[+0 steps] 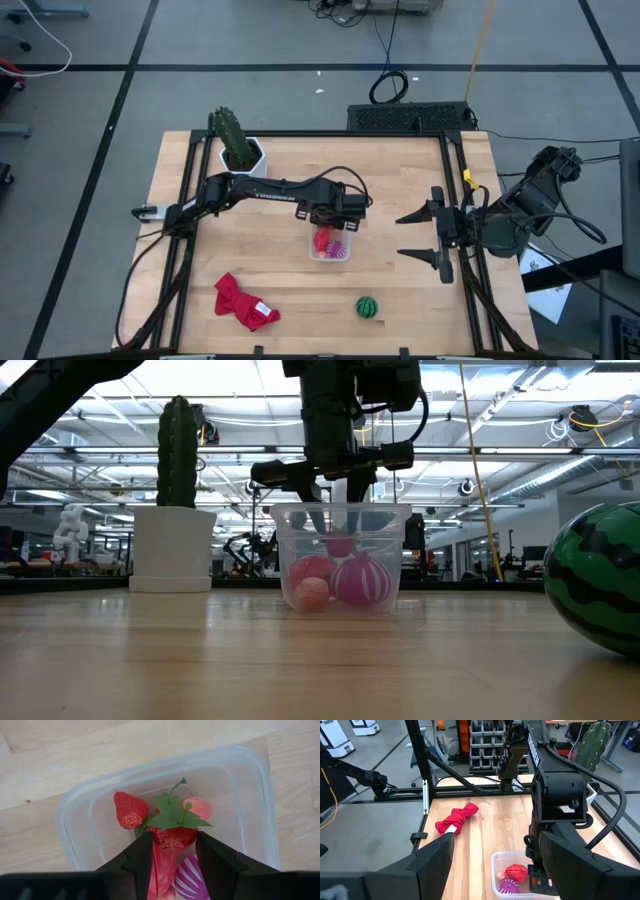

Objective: Pick and placing Produce into tupperware
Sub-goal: Put the red strawberry into the transparent bin, then put the green watermelon into the transparent bin

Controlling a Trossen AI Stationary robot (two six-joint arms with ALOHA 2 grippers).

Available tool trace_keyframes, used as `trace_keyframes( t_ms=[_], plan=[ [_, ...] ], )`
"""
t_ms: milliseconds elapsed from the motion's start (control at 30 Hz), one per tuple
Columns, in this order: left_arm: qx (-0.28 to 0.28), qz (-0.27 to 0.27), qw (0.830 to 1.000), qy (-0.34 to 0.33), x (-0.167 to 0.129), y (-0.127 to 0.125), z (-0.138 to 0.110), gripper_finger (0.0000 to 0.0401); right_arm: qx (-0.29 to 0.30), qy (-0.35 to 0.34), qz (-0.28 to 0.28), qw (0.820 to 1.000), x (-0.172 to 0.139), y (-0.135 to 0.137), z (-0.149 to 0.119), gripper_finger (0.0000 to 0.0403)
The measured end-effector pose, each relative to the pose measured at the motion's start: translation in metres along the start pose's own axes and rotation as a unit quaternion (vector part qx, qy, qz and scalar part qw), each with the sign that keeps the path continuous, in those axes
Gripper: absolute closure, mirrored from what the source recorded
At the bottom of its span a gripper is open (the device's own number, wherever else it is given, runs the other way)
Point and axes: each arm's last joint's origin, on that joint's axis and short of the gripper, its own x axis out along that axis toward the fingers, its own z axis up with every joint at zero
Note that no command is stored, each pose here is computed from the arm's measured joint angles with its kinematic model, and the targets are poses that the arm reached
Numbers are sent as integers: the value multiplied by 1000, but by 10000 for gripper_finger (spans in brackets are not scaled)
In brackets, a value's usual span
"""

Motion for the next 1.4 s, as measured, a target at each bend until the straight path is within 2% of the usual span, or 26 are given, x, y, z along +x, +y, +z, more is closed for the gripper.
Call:
trace_keyframes(
  t_ms=[1000, 1100, 1400],
  plan=[
    [2, -6, 1000, 24, 11, -3, 3, 253, -1, 0, 0, 1000, 0, 0, 0, 117],
    [2, -6, 1000, 24, 11, -3, 3, 239, -2, 0, 0, 1000, 0, 0, 0, 117],
    [-3, -6, 1000, 24, 11, -3, 3, 162, 0, 0, 0, 1000, 0, 0, 0, 117]
  ],
)
